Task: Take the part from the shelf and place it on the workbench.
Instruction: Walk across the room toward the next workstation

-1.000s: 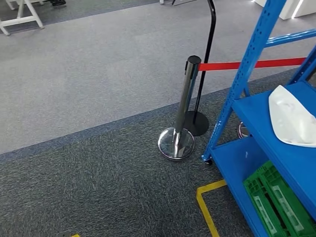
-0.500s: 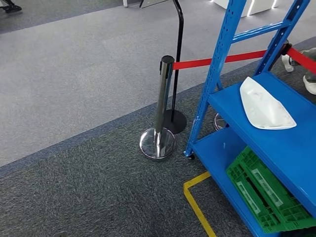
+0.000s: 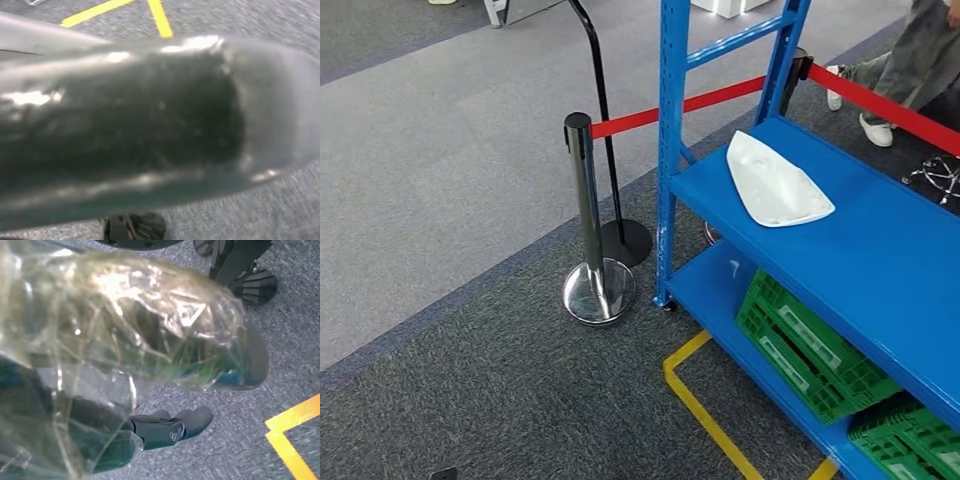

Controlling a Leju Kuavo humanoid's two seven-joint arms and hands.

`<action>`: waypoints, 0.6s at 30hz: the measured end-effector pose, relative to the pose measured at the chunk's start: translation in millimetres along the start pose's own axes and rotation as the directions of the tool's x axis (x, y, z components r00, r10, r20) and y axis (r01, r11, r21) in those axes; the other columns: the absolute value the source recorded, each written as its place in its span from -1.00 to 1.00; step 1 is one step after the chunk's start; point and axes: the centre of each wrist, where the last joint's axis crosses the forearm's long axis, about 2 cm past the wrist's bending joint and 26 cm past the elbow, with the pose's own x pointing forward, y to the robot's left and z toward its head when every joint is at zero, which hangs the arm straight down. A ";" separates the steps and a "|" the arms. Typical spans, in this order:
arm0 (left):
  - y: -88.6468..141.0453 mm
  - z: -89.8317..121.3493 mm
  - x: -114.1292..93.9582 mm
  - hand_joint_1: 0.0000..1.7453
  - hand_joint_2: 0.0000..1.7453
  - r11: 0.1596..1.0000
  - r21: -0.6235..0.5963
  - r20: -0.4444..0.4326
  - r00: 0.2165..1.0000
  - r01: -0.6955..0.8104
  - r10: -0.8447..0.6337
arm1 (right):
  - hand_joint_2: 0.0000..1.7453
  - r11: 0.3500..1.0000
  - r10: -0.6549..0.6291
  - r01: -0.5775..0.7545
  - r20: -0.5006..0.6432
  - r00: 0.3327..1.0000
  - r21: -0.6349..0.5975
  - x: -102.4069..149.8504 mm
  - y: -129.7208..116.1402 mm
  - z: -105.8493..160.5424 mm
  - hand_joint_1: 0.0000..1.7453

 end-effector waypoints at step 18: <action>4.1 1.3 -4.2 -1.00 -1.00 1.000 -0.009 0.014 1.000 -0.008 0.008 | -1.00 1.000 0.002 -0.002 0.005 1.000 0.001 1.9 -0.4 -0.4 -1.00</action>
